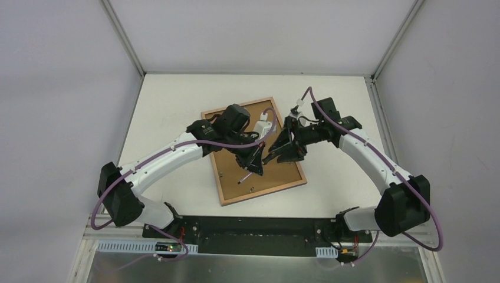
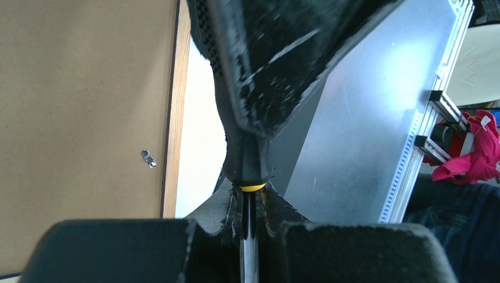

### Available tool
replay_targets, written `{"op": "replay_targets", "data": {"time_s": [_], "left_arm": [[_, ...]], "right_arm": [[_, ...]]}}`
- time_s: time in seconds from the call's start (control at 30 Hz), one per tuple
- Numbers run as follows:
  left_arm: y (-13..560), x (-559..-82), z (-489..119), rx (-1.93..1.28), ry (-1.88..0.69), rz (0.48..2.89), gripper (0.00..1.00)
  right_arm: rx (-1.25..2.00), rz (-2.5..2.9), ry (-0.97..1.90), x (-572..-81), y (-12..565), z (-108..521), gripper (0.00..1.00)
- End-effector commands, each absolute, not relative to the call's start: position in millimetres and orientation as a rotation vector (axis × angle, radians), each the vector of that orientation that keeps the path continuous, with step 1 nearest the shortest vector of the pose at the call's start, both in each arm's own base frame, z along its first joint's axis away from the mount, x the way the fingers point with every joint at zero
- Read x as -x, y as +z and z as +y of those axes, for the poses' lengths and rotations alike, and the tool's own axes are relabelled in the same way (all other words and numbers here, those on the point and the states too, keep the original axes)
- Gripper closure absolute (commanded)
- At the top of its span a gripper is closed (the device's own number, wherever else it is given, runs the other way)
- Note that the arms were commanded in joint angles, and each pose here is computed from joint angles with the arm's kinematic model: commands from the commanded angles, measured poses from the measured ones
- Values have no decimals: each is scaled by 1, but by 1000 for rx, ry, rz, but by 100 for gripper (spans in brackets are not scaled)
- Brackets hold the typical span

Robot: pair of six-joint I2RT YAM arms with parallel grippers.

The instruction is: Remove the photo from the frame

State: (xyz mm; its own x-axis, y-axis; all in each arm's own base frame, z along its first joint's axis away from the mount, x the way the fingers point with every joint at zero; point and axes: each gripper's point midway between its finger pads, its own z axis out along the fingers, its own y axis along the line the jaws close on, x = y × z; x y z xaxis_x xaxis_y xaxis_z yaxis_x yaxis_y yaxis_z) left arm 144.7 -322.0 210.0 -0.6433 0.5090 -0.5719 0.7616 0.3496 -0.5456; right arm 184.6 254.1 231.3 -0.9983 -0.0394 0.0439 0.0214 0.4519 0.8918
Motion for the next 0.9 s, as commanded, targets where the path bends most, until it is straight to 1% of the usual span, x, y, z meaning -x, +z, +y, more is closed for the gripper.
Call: {"op": "replay_targets", "data": {"time_s": [0.0, 0.1, 0.23, 0.43, 0.5, 0.73, 0.77, 0.83, 0.87], "left_arm": [[222, -139, -322, -1199, -1227, 2229, 100], [222, -142, -322, -1210, -1207, 2222, 100], [221, -142, -320, -1230, -1188, 2223, 100], [218, -140, -317, -1248, -1183, 2228, 100], [219, -139, -316, -1254, -1183, 2222, 100], [216, -139, -315, -1269, -1172, 2217, 100], [216, -139, -315, -1272, -1169, 2217, 100], [215, -141, -314, -1270, -1157, 2218, 100], [214, -142, -314, -1269, -1148, 2219, 100]], "right_arm": [[-57, -2504, -1676, -178, 239, 270, 31], [-99, -2479, -1681, -172, 242, 277, 32], [-115, -2458, -1682, -168, 240, 278, 48], [-136, -2434, -1690, -163, 236, 276, 57], [-141, -2443, -1687, -162, 234, 276, 59], [-153, -2436, -1712, -162, 234, 276, 59], [-154, -2426, -1721, -162, 235, 276, 62], [-164, -2406, -1742, -160, 237, 277, 80], [-168, -2409, -1745, -160, 237, 276, 91]]}}
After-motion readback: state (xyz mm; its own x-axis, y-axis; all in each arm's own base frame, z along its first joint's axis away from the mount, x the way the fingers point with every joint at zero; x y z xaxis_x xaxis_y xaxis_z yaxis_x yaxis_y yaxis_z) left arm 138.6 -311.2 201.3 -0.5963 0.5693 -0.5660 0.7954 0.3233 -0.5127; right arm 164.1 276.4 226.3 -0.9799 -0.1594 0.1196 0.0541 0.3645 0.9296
